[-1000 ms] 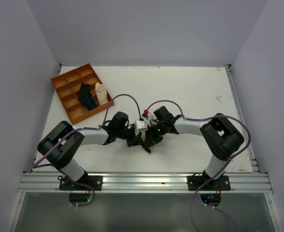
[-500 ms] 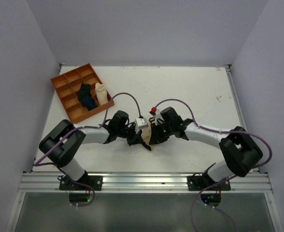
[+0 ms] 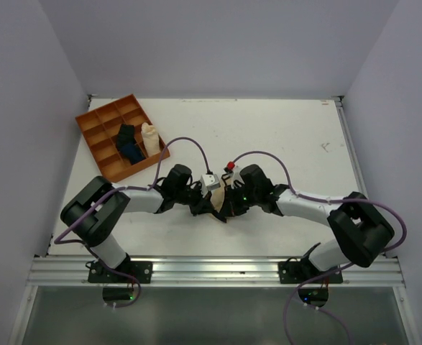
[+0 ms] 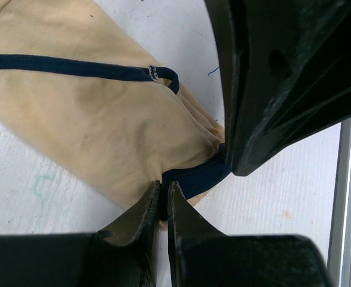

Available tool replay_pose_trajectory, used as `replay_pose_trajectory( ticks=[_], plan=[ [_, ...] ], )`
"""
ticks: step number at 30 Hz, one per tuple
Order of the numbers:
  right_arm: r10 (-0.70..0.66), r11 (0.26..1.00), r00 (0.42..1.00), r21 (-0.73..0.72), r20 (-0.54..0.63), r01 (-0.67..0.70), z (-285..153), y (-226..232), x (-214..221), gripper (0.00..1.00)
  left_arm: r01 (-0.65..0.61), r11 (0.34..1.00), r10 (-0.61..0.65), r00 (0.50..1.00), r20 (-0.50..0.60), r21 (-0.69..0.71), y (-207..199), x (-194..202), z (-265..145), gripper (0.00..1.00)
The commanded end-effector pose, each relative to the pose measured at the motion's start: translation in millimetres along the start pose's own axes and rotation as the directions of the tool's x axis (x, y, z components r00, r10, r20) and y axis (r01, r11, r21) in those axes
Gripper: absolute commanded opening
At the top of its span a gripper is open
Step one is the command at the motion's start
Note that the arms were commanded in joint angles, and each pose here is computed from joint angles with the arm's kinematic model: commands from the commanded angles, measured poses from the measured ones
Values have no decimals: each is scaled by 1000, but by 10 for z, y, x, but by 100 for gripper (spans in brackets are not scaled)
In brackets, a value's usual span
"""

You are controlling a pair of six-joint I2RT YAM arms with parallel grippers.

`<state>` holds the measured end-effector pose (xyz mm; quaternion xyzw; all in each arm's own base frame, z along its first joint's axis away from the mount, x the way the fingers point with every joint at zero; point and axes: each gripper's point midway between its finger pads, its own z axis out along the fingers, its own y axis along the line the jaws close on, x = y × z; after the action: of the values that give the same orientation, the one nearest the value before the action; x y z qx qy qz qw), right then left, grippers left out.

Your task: Roll the underwear

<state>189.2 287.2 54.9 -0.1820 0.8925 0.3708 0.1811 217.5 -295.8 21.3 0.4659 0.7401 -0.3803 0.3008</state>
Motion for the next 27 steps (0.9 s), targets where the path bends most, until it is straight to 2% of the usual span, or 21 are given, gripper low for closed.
replay_pose_trajectory(
  ticks=[1,9,15,21,24,26,27],
  plan=[
    [23,1000,999,3,27,-23,107,-44,-45,5,19,999,-19,1000,-21,-32,69,103,6,6],
    [61,988,998,138,16,-63,206,-370,73,5,37,999,-38,999,-33,-36,78,123,12,9],
    [30,977,998,211,56,-41,-31,-380,-20,6,54,997,-56,998,-42,-51,103,130,15,9],
    [-136,939,975,337,174,71,-446,-330,-176,15,64,997,-66,996,-51,-47,97,128,17,9],
    [-238,889,945,442,222,120,-610,-294,-232,18,81,996,-84,995,-58,-47,100,135,29,9],
    [-324,874,914,447,245,190,-665,-68,-222,21,91,995,-95,993,-67,-48,108,136,37,9],
    [-383,837,884,505,269,209,-740,-68,-291,21,96,994,-100,993,-70,-48,110,148,43,9]
  ],
)
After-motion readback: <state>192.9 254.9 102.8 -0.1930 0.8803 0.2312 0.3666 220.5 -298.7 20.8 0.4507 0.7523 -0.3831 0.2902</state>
